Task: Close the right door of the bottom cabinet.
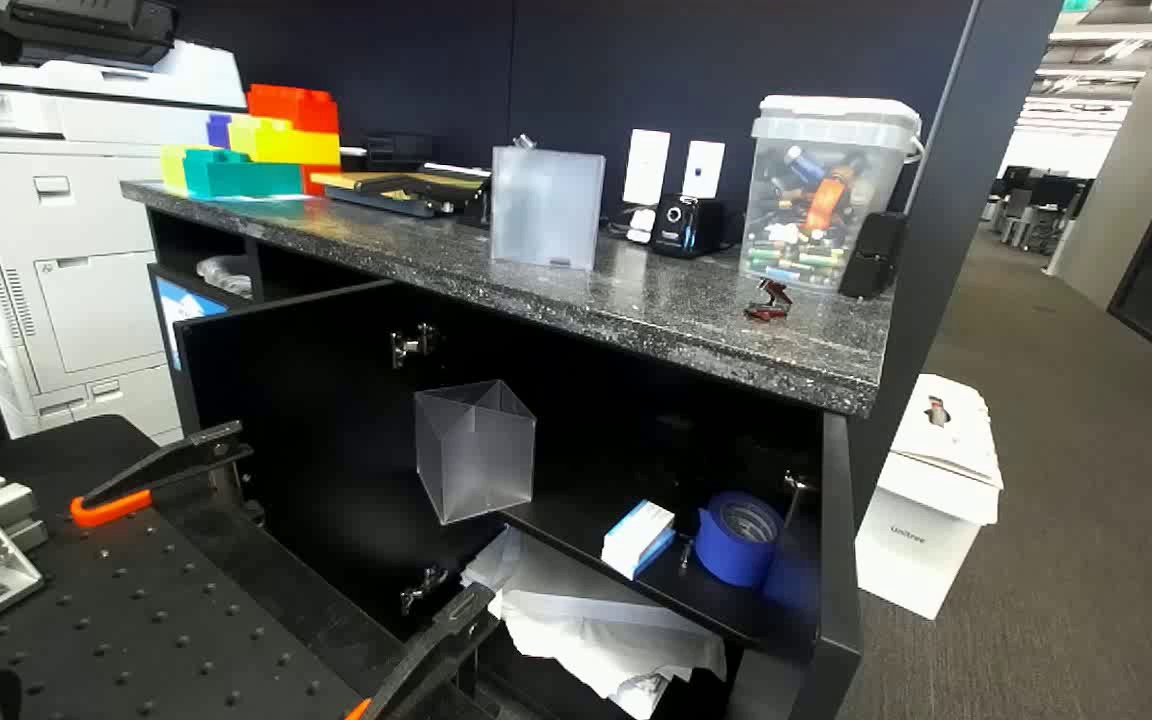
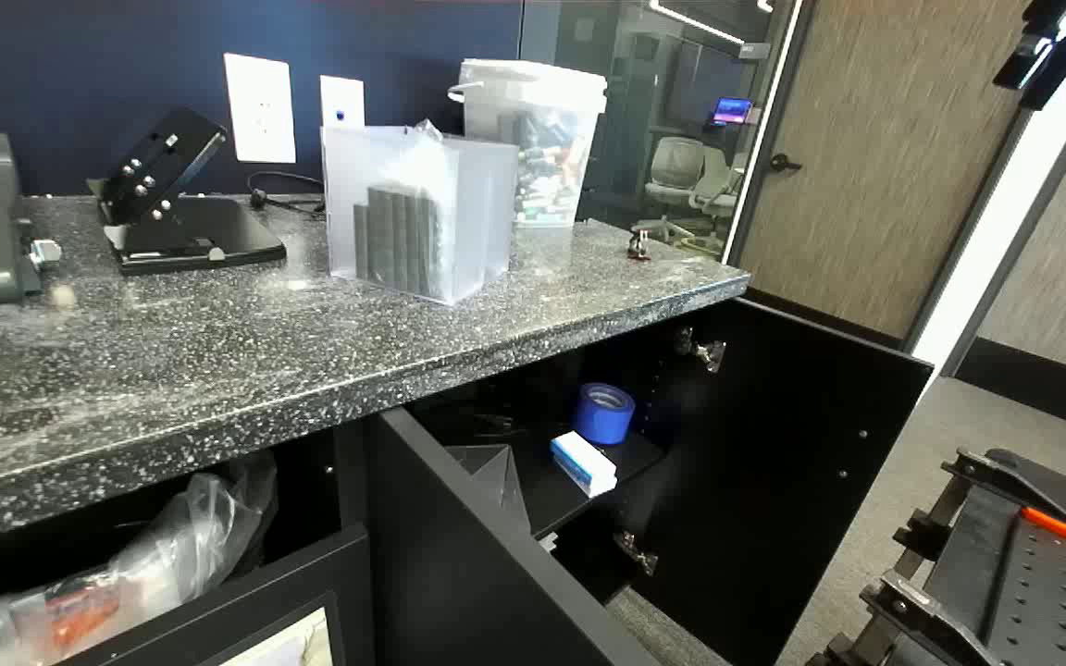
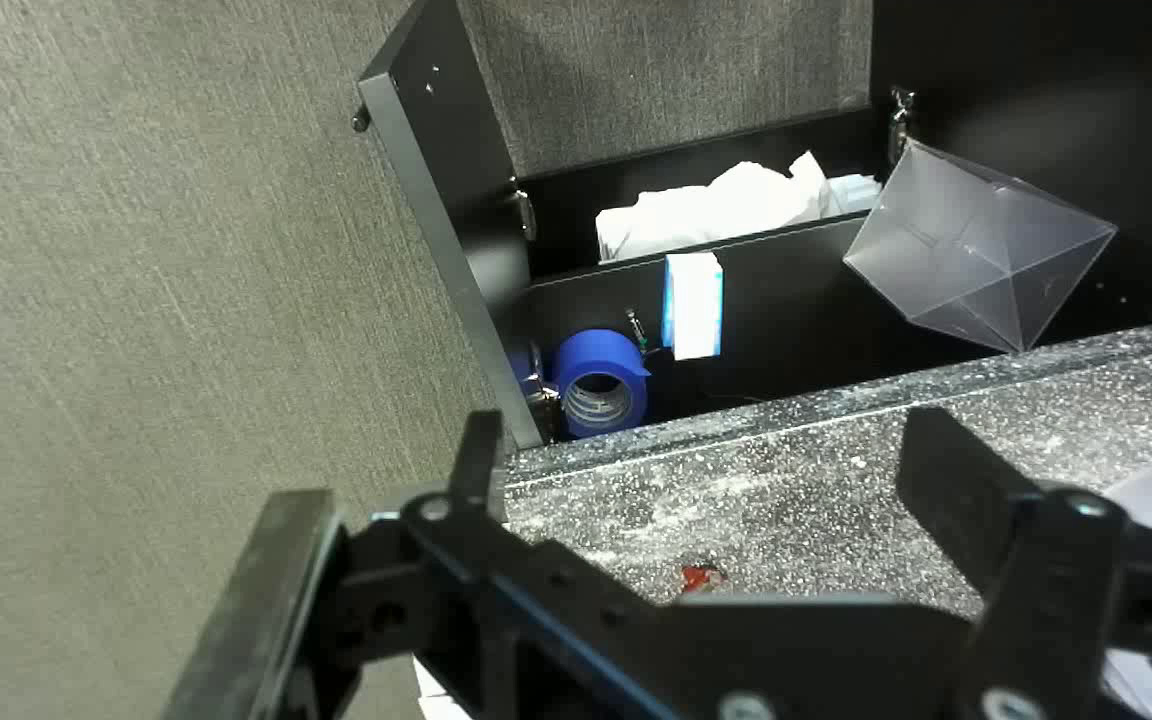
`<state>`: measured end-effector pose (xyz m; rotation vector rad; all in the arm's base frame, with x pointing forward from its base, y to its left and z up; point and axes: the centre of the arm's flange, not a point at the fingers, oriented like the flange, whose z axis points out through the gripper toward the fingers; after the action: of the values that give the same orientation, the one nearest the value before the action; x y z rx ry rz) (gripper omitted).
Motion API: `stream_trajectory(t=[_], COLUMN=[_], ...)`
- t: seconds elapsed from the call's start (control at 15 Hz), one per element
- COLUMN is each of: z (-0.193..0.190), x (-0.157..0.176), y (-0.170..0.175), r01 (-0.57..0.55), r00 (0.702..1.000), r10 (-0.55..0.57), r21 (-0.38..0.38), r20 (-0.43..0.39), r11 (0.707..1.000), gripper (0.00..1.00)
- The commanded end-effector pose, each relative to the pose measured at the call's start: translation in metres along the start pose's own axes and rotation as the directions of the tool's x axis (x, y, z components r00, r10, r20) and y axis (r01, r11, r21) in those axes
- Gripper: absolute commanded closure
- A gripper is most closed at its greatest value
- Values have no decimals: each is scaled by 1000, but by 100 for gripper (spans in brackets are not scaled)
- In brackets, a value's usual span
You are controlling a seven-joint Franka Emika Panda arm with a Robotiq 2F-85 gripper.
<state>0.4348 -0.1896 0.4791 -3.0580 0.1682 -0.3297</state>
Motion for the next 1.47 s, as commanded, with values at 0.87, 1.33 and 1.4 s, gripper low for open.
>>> stream_trajectory(t=[0.87,1.33,1.4], z=[75,219,243], x=[45,67,66], y=[90,171,180], r01=[-105,-154,-147], r00=[991,951,942], r10=[112,202,205], r21=[-87,-210,-224], r20=[78,234,265], r11=[991,966,963], gripper=[0,0,0])
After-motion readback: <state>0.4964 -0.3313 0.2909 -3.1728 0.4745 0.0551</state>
